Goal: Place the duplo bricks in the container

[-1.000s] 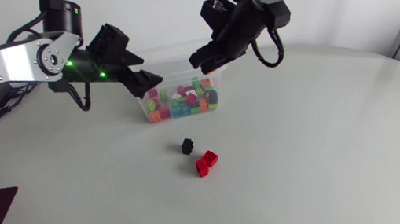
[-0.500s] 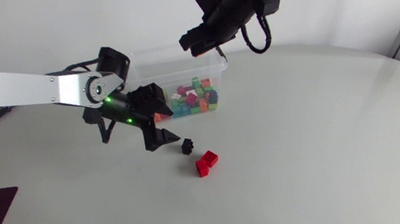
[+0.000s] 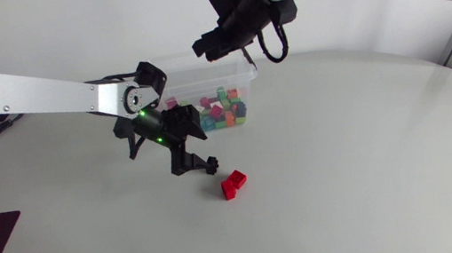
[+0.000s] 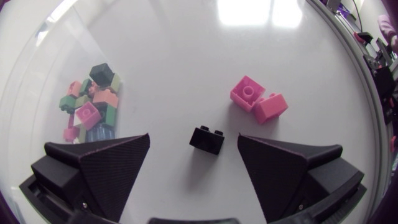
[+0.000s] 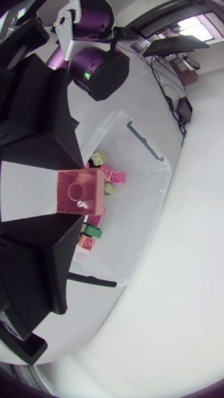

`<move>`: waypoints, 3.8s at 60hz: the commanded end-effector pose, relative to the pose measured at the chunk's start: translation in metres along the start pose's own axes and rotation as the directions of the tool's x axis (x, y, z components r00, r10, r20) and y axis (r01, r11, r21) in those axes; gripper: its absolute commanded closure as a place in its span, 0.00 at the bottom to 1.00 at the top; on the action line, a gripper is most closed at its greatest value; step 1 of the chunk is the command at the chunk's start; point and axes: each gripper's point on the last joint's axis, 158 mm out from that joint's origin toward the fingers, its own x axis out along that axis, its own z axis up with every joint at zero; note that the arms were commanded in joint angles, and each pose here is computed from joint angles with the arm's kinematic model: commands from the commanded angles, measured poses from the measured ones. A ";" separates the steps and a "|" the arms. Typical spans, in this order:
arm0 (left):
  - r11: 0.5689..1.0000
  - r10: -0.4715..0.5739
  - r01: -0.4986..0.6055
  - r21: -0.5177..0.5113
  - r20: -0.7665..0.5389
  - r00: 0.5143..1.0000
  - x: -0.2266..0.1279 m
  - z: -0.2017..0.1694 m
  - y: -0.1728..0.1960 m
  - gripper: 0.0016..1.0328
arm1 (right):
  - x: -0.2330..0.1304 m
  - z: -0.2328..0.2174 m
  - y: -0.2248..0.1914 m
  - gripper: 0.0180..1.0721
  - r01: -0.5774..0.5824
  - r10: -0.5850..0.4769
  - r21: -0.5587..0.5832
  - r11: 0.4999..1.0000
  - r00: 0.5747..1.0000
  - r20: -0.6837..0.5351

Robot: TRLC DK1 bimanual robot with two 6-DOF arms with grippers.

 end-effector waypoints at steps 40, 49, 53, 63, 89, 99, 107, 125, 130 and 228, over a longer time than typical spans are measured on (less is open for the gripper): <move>0.981 -0.143 0.146 0.129 -0.035 0.989 0.038 -0.013 -0.028 0.14 | 0.041 0.011 -0.024 0.76 0.030 -0.033 0.043 0.999 0.997 0.063; 0.977 -0.170 0.173 0.126 -0.033 0.985 0.041 -0.015 -0.035 0.37 | 0.050 0.011 -0.025 0.75 0.040 -0.043 0.043 0.998 0.997 0.062; 0.976 -0.181 0.183 0.121 -0.026 0.983 0.041 -0.015 -0.038 0.51 | 0.054 0.010 -0.030 0.55 0.058 -0.061 0.050 0.997 0.996 0.060; 0.972 -0.206 0.207 0.110 -0.026 0.978 0.043 -0.018 -0.046 0.72 | 0.053 0.009 -0.035 0.04 0.073 -0.076 0.064 0.995 0.996 0.054; 0.989 -0.135 0.134 0.064 0.013 0.991 -0.020 -0.011 -0.024 0.73 | -0.018 -0.009 -0.035 0.04 0.090 -0.091 0.044 0.995 0.995 0.039; 1.000 -0.022 0.021 0.012 0.077 0.997 -0.063 0.008 0.006 0.73 | -0.041 -0.034 -0.028 0.04 0.084 -0.084 0.017 0.996 0.996 0.004; 0.997 0.067 -0.063 -0.038 0.120 0.991 -0.093 0.025 0.028 0.73 | -0.053 -0.062 -0.022 0.04 0.070 -0.069 0.013 0.997 0.997 -0.039; 0.962 0.253 -0.228 -0.147 0.179 0.951 -0.135 0.045 0.077 0.73 | -0.041 -0.138 0.002 0.04 0.003 -0.012 -0.040 0.999 0.976 -0.217; 0.948 0.298 -0.266 -0.173 0.197 0.934 -0.141 0.049 0.090 0.73 | -0.035 -0.155 0.005 0.04 -0.010 -0.004 -0.053 0.999 0.966 -0.258; 0.671 0.658 -0.527 -0.522 0.089 0.748 -0.155 0.022 0.216 0.04 | 0.036 -0.274 0.037 0.05 -0.113 -0.018 -0.176 0.978 0.792 -0.610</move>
